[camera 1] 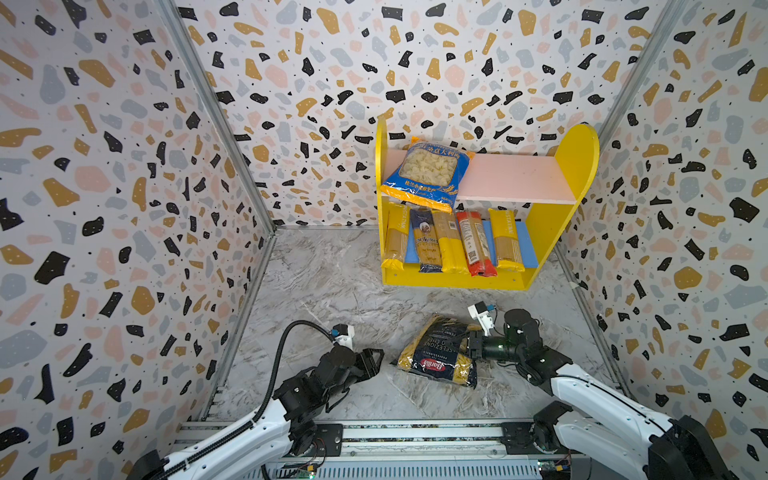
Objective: Place and organize the pasta boxes and bags onto the shelf
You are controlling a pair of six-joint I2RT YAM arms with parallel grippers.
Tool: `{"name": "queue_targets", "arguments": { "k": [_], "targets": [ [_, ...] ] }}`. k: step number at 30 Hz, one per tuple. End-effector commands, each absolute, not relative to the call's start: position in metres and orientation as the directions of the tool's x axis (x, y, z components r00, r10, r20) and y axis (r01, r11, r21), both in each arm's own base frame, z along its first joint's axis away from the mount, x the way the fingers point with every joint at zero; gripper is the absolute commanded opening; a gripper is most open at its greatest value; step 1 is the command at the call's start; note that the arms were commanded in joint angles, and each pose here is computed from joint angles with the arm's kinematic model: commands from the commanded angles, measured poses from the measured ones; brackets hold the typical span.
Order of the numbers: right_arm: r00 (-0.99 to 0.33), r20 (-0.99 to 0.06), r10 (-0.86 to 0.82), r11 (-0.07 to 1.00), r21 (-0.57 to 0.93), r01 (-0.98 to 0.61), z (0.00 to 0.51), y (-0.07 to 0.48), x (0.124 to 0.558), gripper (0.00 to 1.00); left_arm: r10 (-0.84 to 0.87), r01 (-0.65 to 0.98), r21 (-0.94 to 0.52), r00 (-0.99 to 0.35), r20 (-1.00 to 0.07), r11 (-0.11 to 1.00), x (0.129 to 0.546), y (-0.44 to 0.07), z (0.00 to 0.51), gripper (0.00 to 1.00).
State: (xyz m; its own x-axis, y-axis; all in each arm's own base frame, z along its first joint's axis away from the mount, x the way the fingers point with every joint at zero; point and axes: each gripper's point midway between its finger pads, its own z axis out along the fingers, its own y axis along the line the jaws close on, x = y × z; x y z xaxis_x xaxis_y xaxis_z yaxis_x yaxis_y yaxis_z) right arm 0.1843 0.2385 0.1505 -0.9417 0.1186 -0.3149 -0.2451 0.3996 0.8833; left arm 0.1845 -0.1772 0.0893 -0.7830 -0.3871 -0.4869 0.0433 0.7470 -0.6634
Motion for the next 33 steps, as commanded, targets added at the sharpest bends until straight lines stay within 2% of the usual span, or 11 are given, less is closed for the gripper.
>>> {"name": "queue_targets", "arguments": {
  "k": [1,10,15,22,29,33],
  "targets": [
    [-0.832,-0.538,0.135,0.260,0.830,-0.494,0.235,0.248,0.192,0.00,-0.386,0.064,-0.660,-0.766,-0.513,0.749,0.188,-0.177,0.101,0.64],
    [-0.895,-0.427,0.128,0.308,0.875,-0.374,0.181,0.244,0.189,0.00,-0.367,0.100,-0.659,-0.764,-0.530,0.745,0.198,-0.191,0.114,0.67],
    [-0.908,-0.384,0.164,0.329,0.890,-0.317,0.167,0.236,0.190,0.13,-0.330,0.129,-0.648,-0.777,-0.536,0.750,0.208,-0.208,0.117,0.72],
    [-0.909,-0.334,0.249,0.323,0.914,-0.247,0.154,0.218,0.192,0.22,-0.291,0.173,-0.672,-0.804,-0.518,0.720,0.220,-0.242,0.116,0.71],
    [-0.900,-0.300,0.316,0.277,0.937,-0.215,0.155,0.205,0.197,0.48,-0.265,0.227,-0.693,-0.808,-0.526,0.685,0.221,-0.262,0.122,0.73],
    [-0.897,-0.281,0.340,0.259,0.945,-0.198,0.154,0.201,0.200,0.54,-0.251,0.255,-0.719,-0.819,-0.516,0.646,0.217,-0.275,0.119,0.76]
  ]
}}
